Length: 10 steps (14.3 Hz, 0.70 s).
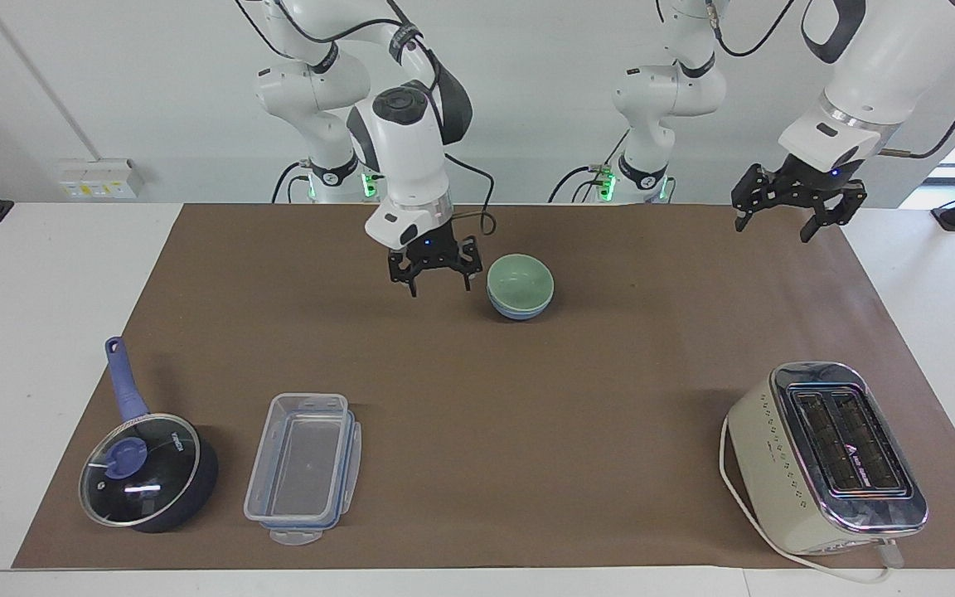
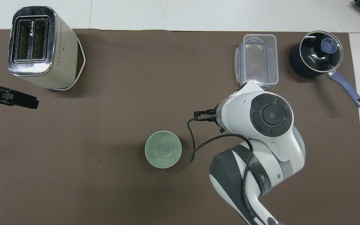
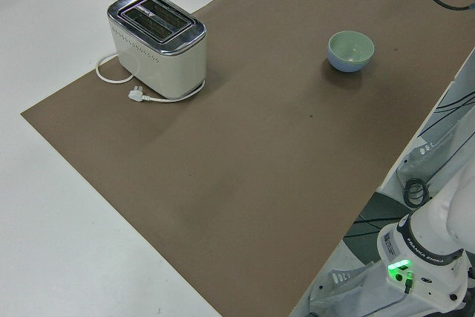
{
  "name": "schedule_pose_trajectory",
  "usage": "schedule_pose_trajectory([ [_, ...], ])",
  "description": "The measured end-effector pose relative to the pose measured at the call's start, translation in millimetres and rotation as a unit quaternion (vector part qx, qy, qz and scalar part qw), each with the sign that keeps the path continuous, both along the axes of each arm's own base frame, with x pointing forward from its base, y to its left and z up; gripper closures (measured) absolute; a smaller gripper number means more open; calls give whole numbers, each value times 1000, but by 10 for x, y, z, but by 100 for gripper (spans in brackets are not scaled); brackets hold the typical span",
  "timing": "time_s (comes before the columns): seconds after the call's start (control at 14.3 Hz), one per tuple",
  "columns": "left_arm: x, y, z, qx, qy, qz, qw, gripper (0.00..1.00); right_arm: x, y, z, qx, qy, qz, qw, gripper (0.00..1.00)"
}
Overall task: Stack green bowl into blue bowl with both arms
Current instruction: 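Open the right gripper and withdraw it from the stacked bowls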
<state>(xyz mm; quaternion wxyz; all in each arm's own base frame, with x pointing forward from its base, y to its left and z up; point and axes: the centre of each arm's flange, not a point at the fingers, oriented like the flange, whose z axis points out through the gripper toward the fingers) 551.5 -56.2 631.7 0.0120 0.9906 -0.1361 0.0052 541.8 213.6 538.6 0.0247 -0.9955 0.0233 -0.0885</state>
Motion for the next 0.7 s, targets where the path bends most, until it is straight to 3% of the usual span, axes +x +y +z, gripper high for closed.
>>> schedule_pose_trajectory([
  [0.7, -71, 17, 59, 1, 6, 20, 1000, 0, -135, -787, 1081, -11, 18, -69, 997, 0],
])
